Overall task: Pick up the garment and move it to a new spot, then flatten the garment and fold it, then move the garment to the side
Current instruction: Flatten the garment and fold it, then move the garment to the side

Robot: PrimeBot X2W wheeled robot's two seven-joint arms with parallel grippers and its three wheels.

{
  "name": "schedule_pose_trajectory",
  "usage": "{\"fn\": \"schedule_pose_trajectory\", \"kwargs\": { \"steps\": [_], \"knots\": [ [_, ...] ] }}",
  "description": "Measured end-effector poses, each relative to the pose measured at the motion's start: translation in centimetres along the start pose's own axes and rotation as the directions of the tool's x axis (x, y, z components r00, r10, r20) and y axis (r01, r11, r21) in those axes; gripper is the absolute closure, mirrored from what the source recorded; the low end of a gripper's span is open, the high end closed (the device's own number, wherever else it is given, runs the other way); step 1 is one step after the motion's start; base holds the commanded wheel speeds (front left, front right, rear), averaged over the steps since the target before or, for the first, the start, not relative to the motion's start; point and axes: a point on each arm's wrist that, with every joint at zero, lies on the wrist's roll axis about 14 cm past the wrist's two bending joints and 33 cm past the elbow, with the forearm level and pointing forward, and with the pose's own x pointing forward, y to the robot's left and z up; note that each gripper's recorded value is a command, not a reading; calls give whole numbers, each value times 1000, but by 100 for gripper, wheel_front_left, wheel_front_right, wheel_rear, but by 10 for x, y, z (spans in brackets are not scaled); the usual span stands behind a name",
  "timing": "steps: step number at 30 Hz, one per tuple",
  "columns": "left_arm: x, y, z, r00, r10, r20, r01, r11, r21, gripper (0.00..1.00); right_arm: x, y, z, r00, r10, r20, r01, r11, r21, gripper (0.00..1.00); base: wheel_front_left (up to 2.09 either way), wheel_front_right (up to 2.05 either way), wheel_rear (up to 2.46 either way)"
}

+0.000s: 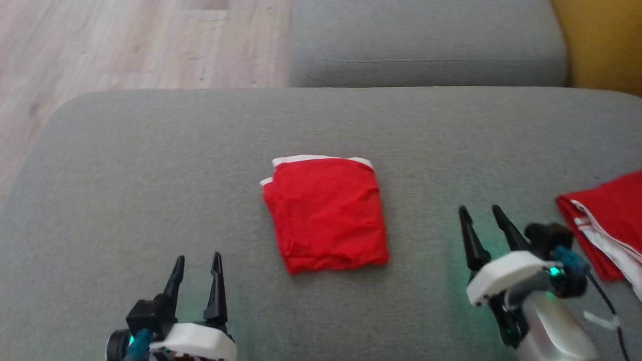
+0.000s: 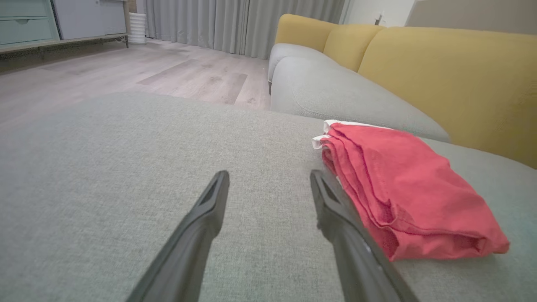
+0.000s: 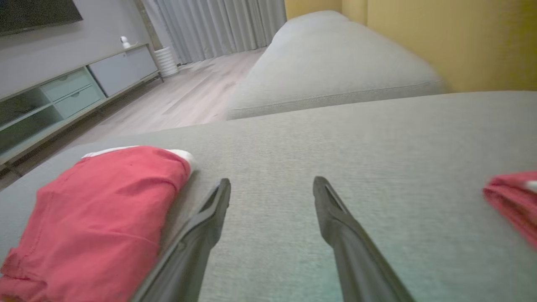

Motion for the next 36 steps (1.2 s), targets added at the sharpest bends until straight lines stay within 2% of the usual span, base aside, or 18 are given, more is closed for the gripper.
{"fn": "schedule_pose_trajectory", "kwargs": {
  "steps": [3,9,19,26,32,36],
  "knots": [
    [3,-4,4,1000,-8,13,7,999,38,0,-15,-17,-3,998,-59,11,59,998,-3,0,0,0,0],
    [-10,-7,-6,1000,-10,-6,11,996,91,0,-43,-24,-20,994,-107,-5,107,994,-10,0,0,0,0],
    [-19,-6,-12,1000,1,-18,0,995,103,0,-50,-20,-26,994,-107,-7,107,994,-7,0,0,0,0],
    [-22,-8,-18,999,-6,-36,10,996,90,0,-32,12,-34,999,-4,-47,4,1000,-3,0,0,0,0],
    [-29,-6,-22,999,15,-49,-13,999,49,0,23,63,-5,986,164,-24,-165,986,-37,0,0,0,0],
    [-29,-3,-19,999,34,-40,-32,999,33,0,54,84,-8,973,217,-74,-222,973,-57,0,0,0,0]
  ]
}}
